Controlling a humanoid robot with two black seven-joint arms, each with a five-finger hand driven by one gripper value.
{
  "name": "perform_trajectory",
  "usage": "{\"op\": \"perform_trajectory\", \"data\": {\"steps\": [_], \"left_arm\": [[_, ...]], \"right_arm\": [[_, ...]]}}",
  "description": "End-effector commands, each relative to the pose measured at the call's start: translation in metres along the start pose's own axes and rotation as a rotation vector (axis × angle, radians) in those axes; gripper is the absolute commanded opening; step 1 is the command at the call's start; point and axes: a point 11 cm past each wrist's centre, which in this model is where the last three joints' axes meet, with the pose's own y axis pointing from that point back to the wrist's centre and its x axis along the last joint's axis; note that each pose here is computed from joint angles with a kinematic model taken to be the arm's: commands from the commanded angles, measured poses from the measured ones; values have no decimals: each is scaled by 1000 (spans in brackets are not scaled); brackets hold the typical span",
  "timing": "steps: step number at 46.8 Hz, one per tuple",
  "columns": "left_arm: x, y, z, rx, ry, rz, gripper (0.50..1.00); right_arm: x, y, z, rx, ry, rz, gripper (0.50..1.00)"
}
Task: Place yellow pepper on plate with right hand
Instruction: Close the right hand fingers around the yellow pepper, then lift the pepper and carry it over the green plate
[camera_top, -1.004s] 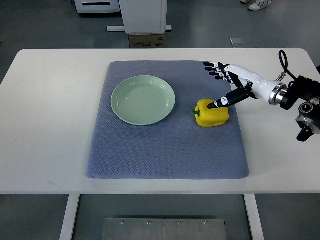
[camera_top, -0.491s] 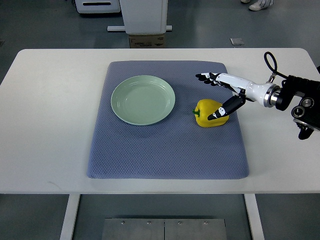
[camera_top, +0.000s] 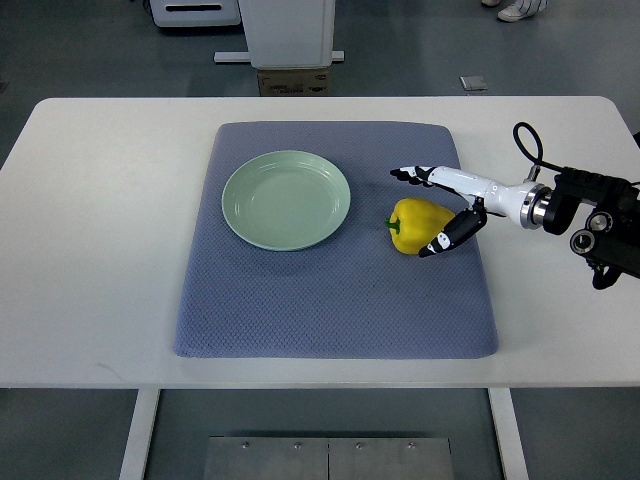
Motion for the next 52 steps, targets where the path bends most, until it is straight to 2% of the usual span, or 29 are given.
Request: {"op": "perform_trajectory", "data": {"steps": [1, 22, 33, 40, 42, 44, 45, 52], "left_arm": [[0, 0, 0, 0, 0, 0, 1000], [0, 0, 0, 0, 0, 0, 1000], [0, 0, 0, 0, 0, -1, 1000], [0, 0, 0, 0, 0, 0, 1000], [0, 0, -1, 1, -1, -1, 1000], [1, 0, 0, 0, 0, 2, 1000], [0, 0, 0, 0, 0, 0, 1000], [0, 0, 0, 0, -1, 0, 1000]], "right_arm": [[-3, -2, 3, -11, 12, 0, 958], [-7, -7, 7, -26, 31, -9, 866], [-8, -7, 10, -35, 35, -11, 795], [-6, -8, 10, -36, 36, -7, 663], [-6, -8, 9, -33, 35, -6, 602], [-5, -8, 9, -34, 36, -4, 517], [-4, -8, 9, -34, 35, -2, 500], [3, -10, 2, -19, 33, 13, 500]]}}
